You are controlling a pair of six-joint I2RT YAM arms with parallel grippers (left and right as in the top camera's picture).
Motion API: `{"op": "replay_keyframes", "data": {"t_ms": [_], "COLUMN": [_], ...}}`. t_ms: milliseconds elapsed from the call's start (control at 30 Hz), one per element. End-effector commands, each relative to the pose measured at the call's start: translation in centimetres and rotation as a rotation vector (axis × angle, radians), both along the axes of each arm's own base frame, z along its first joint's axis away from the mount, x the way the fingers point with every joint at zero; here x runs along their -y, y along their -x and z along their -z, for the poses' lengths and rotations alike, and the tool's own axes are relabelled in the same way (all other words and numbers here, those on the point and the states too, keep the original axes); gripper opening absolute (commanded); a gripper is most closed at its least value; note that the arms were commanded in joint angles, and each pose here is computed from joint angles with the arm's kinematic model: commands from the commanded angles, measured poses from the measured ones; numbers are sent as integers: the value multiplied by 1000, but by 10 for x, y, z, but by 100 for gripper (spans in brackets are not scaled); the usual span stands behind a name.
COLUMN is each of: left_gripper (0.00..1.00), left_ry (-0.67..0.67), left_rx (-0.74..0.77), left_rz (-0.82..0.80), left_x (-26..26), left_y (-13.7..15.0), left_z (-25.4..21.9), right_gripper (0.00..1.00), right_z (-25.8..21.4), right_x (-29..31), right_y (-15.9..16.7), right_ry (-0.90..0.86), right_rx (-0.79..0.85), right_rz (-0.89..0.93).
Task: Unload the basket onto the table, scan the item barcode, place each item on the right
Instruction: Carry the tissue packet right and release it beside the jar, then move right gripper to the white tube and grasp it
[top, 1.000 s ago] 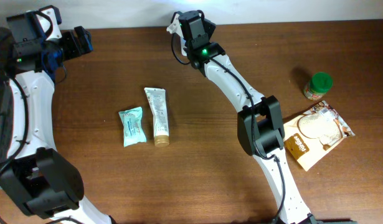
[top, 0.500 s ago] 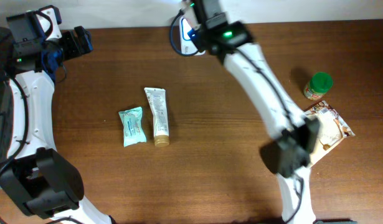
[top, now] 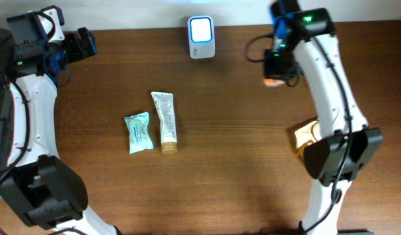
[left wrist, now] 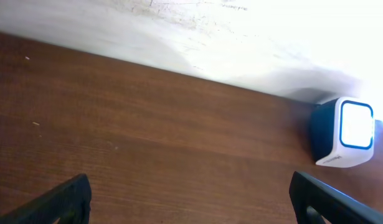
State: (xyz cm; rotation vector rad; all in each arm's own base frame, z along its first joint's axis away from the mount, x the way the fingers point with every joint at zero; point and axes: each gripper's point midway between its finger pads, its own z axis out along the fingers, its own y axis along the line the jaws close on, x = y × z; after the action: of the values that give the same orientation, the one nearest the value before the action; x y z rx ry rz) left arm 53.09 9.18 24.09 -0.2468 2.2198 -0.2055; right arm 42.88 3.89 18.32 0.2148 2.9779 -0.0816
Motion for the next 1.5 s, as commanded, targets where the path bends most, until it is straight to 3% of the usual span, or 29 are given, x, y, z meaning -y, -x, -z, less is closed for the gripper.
{"op": "replay_keyframes", "data": {"t_ms": [0,433,533,600,700,933,1200,1300,1400,1467], "left_gripper": [99,99,99,99,99,99,99,99,99,99], "left_ry": [-16,-16,-16,-16,-16,-16,-16,-16,-16,-16], "left_rx": [6,6,6,6,6,6,6,6,6,6], "left_rz": [14,14,14,14,14,14,14,14,14,14], "left_x": [1,1,1,1,1,1,1,1,1,1], "left_y": [-2,-2,-2,-2,-2,-2,-2,-2,-2,-2], "left_z": [-1,-1,-1,-1,-1,-1,-1,-1,-1,-1], "right_gripper": [4,5,28,51,54,60,63,74,96,98], "right_z": [15,31,40,43,39,3,-1,1,5,9], "right_x": [41,170,183,186,181,119,-15,-69,-122,-153], "right_y": [9,14,14,13,5,-24,-28,-19,-2,8], "right_ry": [-35,-45,-54,-60,-105,-264,-329,-350,-376,-377], "right_rx": [-57,-5,2,10,43,143,111,83,47,29], "right_rz": [177,499,530,537,519,265,-41,-133,-241,-310]}}
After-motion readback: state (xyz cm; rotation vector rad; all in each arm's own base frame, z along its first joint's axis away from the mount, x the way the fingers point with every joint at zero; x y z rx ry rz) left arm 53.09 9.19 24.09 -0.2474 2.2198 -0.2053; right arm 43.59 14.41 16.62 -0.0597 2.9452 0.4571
